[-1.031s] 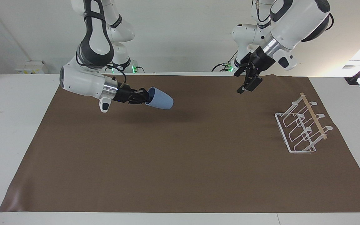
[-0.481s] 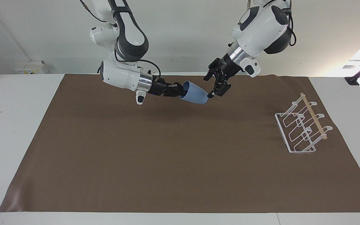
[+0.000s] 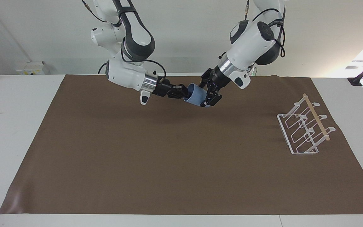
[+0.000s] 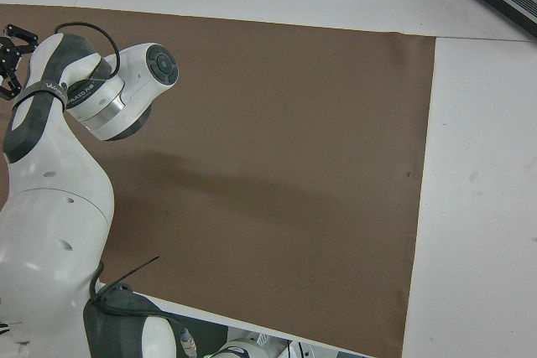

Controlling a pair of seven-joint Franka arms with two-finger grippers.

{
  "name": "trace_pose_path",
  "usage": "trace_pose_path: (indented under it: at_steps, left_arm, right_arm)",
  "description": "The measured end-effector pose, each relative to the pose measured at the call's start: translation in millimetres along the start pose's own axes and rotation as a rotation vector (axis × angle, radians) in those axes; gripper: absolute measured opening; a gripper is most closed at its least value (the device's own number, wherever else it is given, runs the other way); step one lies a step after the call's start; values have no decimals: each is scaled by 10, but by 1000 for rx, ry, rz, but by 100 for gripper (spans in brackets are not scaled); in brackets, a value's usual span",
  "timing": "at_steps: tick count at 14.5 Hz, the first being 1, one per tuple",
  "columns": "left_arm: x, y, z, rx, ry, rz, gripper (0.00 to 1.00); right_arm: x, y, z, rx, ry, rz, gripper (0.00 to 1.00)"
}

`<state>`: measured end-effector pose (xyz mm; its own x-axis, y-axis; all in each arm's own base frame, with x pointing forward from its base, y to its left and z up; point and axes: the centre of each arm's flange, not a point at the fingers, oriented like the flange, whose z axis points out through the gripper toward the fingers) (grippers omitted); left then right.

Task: Hang cup on cup holder
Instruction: 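Carry the cup with the right gripper while the left gripper reaches it, then grasp the cup with the left gripper while the right gripper releases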

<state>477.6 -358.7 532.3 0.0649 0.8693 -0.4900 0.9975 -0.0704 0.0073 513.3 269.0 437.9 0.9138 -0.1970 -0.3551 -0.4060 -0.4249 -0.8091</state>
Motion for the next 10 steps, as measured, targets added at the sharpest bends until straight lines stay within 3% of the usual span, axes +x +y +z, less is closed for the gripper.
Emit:
trace_pose_path:
  at_steps: [6, 7, 10]
  left_arm:
    - [15, -2, -1, 10, 5, 7, 81]
    - [15, -7, -4, 15, 10, 18, 81]
    - [46, -11, -40, 41, 41, 39, 81]
  right_arm:
    - [-17, 2, 20, -2, -3, 0, 5]
    - [-29, -5, 30, -1, -8, 1, 10]
    - [-74, -78, 26, 9, -11, 20, 41]
